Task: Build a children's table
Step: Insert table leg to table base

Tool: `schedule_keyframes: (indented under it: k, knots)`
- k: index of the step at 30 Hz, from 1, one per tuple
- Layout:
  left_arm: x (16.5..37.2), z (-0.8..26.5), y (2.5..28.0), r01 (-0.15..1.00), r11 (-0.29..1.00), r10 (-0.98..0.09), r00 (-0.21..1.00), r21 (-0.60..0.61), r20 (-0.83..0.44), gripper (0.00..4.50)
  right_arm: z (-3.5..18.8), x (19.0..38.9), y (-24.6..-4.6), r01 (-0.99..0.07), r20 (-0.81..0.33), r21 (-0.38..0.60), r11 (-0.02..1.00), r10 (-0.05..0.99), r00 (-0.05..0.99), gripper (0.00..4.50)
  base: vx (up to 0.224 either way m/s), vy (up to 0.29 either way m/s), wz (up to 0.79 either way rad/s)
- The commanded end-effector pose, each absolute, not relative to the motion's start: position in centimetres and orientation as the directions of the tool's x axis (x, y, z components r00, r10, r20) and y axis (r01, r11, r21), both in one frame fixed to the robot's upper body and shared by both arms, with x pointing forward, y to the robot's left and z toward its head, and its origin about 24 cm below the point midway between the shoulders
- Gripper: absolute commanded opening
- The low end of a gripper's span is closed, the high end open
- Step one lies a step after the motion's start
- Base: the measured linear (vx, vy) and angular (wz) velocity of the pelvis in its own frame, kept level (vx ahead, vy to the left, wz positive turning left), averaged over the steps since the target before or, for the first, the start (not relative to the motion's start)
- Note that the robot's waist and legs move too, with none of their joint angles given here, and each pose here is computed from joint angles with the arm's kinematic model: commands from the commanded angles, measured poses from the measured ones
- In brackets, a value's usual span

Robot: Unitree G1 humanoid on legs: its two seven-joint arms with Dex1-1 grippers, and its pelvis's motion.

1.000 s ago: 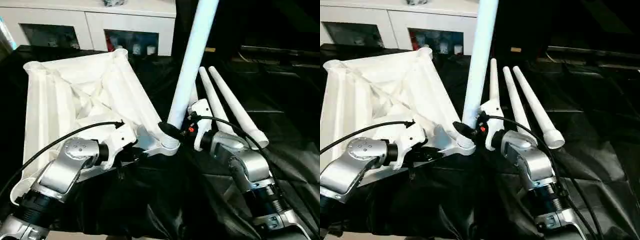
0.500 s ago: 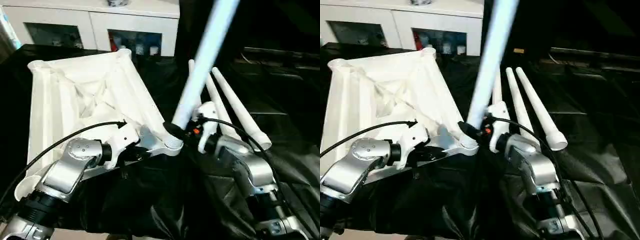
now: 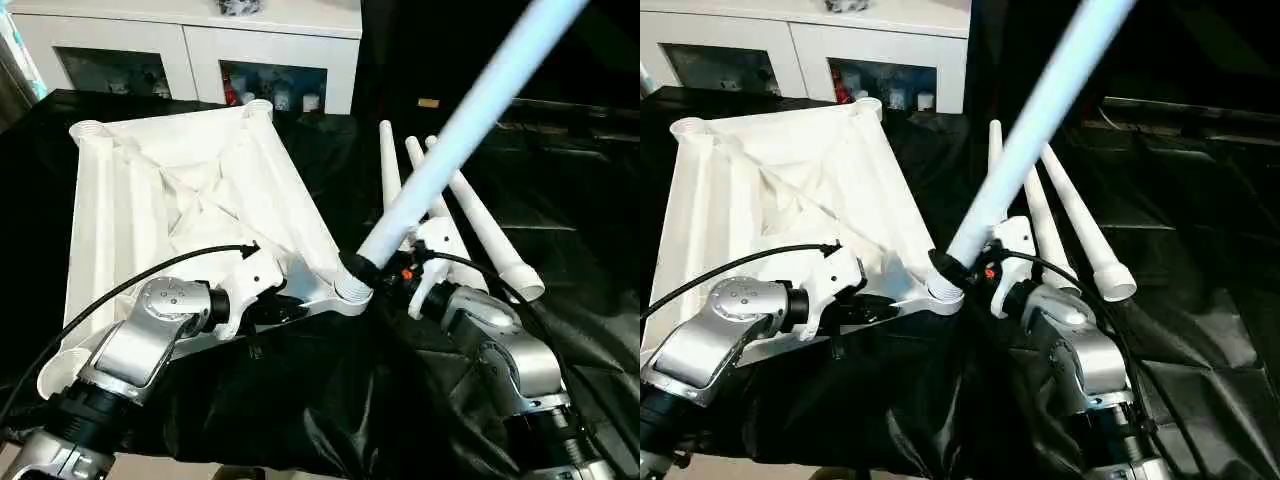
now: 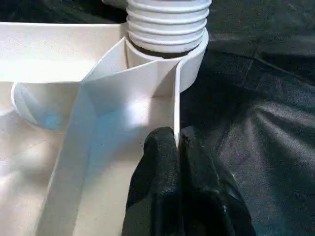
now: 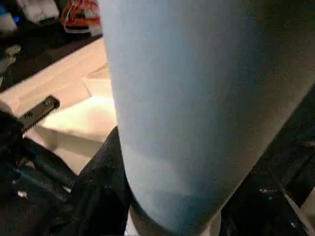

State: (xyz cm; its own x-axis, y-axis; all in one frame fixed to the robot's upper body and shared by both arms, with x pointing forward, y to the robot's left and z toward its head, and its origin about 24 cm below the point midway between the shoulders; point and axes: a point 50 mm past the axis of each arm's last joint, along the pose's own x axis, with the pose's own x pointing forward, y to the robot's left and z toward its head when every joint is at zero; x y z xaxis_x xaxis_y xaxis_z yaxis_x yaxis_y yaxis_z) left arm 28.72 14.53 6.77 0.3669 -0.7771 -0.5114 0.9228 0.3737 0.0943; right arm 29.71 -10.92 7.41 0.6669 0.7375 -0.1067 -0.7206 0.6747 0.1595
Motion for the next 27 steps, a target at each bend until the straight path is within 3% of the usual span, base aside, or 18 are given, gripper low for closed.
schedule_keyframes:
  k: [1,14,27]
  knots:
    - [29.1,7.4,14.6,0.919,0.375,-0.784,0.385,0.122,-0.487,0.00,5.3,29.4,-11.8,-0.701,-0.245,0.143,0.698,0.712,0.658,1.91,0.000,0.000,0.00]
    - [29.1,7.3,14.4,0.927,0.352,-0.784,0.366,0.126,-0.501,0.00,4.4,29.4,-11.1,-0.801,-0.335,0.104,0.589,0.779,0.529,1.91,0.000,0.000,0.00]
    - [28.7,7.5,13.9,0.954,0.278,-0.827,0.296,0.110,-0.477,0.00,3.8,28.7,-11.3,-0.872,-0.308,0.136,0.470,0.857,0.414,1.91,0.000,0.000,0.00]
